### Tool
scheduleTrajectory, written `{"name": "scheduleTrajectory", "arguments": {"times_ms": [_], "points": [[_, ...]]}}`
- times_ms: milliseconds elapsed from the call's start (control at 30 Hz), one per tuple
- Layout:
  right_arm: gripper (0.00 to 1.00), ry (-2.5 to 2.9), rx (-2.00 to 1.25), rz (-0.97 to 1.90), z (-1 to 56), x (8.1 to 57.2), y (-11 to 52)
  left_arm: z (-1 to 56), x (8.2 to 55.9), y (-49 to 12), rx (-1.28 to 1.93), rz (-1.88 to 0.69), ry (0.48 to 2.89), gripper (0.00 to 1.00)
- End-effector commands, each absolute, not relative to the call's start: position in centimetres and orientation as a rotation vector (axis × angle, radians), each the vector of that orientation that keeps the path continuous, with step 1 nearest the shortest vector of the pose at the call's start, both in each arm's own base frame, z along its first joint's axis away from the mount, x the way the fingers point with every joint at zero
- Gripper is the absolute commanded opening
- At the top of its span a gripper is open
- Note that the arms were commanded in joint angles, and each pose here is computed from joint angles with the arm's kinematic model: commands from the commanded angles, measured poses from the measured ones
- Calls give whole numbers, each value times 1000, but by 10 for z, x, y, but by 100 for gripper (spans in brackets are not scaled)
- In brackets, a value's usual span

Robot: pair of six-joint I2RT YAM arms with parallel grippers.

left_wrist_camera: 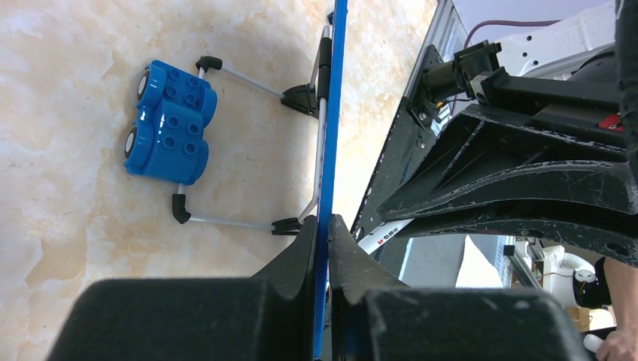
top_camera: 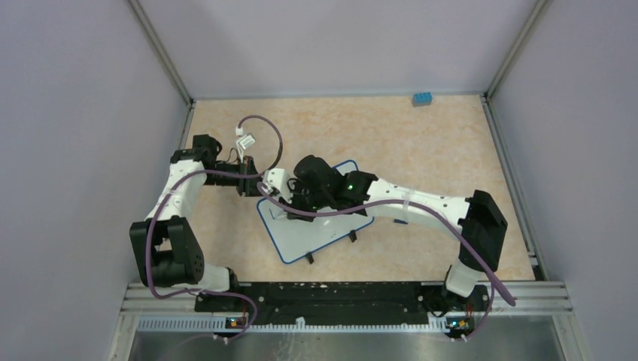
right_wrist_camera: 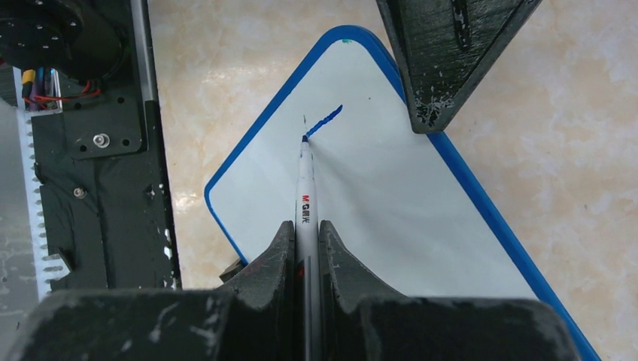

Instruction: Write a sentence on the whiteboard

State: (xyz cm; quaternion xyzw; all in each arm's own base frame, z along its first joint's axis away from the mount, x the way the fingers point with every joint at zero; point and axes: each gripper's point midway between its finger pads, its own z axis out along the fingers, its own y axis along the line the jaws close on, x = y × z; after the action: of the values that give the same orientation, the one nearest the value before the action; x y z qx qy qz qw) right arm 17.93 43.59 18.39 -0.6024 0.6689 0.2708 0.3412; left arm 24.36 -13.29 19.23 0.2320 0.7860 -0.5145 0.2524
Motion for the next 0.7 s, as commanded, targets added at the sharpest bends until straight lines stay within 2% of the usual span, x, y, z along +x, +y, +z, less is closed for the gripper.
{"name": "scheduleTrajectory", "arguments": {"times_ms": [0,333,667], "points": [[0,1688,-1565,737,198,172,439,194,241,-135,646,-1402,2122,0],[0,1634,-1531,787,230,169,444,194,240,-135,645,-1402,2121,0],[0,1662,-1471,766,231,186,444,194,239,-135,649,-1396,2120,0]]}}
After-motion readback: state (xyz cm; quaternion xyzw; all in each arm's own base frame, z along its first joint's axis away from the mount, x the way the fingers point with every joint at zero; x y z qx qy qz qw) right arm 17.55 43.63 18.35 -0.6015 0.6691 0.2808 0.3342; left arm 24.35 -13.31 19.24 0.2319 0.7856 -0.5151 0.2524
